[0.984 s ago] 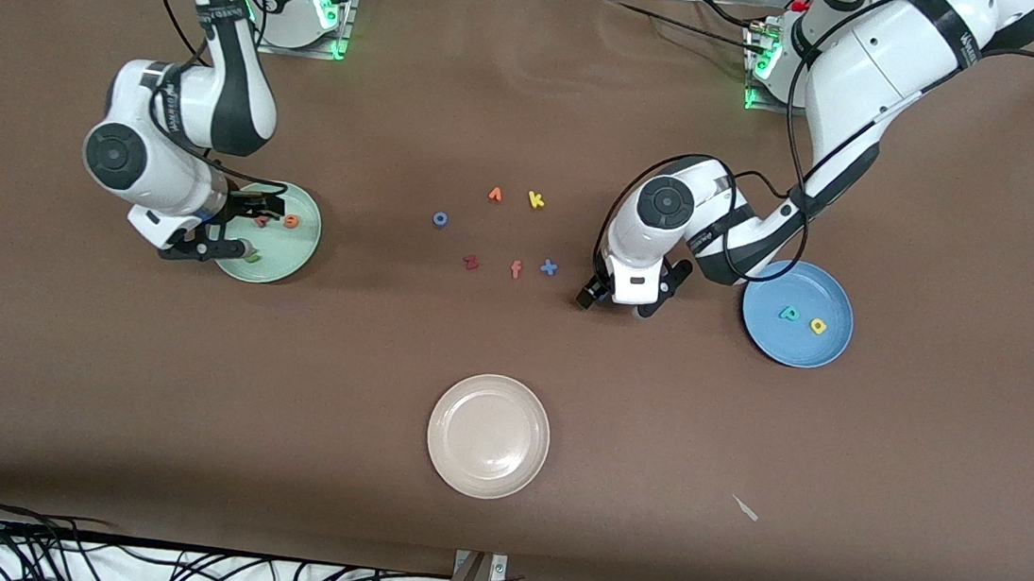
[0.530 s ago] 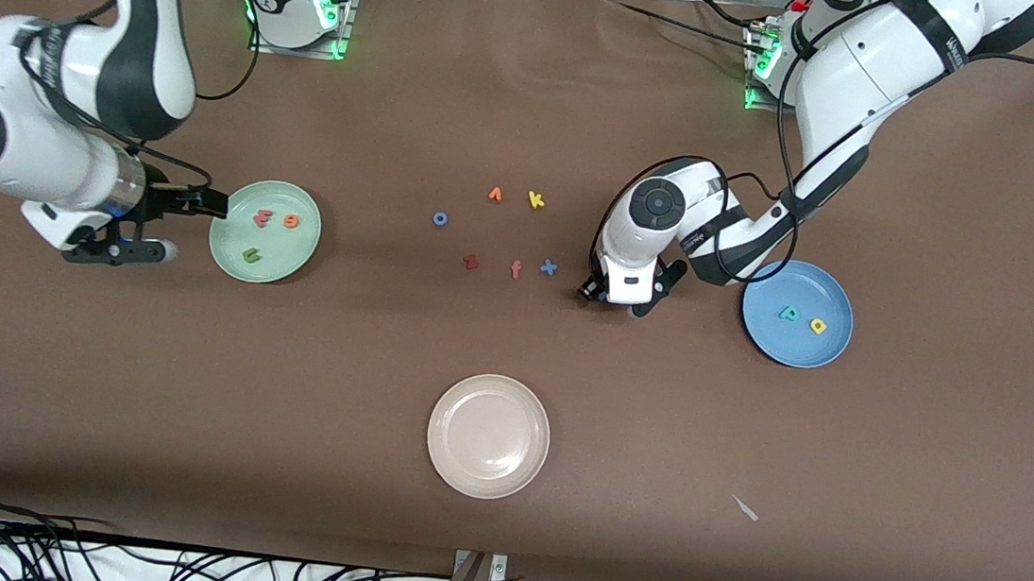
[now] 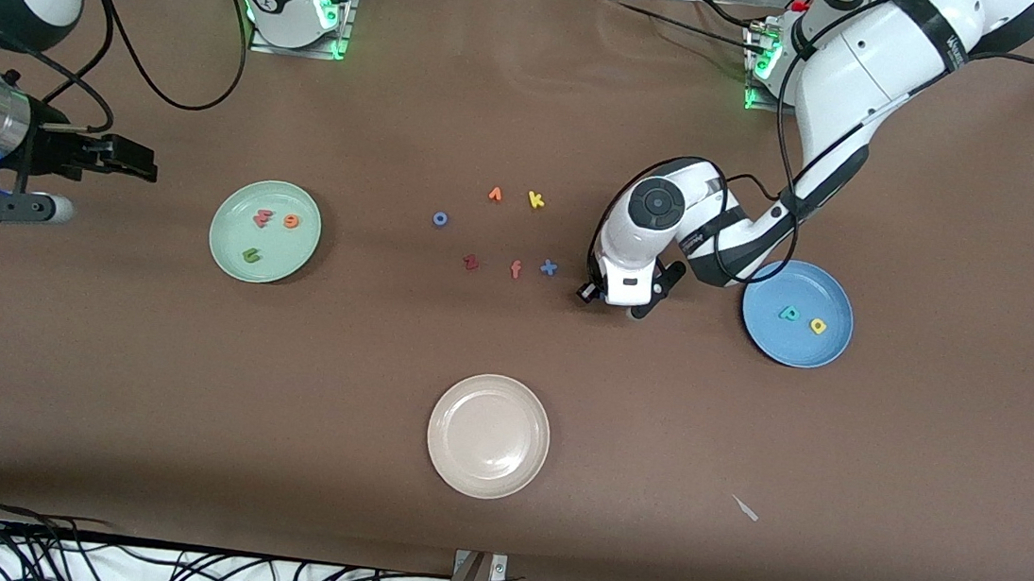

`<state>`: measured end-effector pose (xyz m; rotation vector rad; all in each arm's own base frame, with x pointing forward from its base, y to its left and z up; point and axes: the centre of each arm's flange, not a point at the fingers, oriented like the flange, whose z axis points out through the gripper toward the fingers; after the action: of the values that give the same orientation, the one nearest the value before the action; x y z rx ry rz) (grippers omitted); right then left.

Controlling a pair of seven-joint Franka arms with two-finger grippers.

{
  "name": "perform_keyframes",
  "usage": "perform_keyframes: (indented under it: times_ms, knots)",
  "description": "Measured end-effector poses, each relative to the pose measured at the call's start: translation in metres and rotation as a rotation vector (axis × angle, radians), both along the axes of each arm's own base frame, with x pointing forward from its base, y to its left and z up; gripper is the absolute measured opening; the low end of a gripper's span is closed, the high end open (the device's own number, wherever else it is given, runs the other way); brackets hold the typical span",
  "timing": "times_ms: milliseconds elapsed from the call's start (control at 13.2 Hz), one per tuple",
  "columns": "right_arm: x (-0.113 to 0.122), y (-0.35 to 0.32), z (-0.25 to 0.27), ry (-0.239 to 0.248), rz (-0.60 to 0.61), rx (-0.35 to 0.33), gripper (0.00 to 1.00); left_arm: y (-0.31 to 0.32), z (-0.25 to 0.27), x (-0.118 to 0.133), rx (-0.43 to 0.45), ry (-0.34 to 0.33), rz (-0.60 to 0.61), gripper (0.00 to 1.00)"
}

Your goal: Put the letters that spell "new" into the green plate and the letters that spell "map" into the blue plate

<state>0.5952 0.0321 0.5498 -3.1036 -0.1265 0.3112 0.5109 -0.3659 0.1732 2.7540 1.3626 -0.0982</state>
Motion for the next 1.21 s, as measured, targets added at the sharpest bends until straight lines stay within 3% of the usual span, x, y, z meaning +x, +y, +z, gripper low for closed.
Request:
perform_keyframes:
  times_ms: [303,606,908,1211]
  knots:
    - [-0.001,-0.011,0.032,-0.033,-0.019,-0.003,1.0,0.004,0.004,0.003,0.018,-0.007,-0.053,0.27]
    - [-0.001,-0.004,0.034,-0.035,-0.008,-0.004,1.0,0.053,0.058,0.035,0.13,0.001,-0.285,0.27]
    - [-0.002,-0.001,0.035,-0.027,-0.003,-0.001,1.0,0.181,0.092,0.066,0.128,0.136,-0.554,0.27]
    - [-0.001,0.021,0.034,-0.033,0.016,0.007,1.0,0.263,0.061,0.057,0.059,0.22,-0.746,0.27]
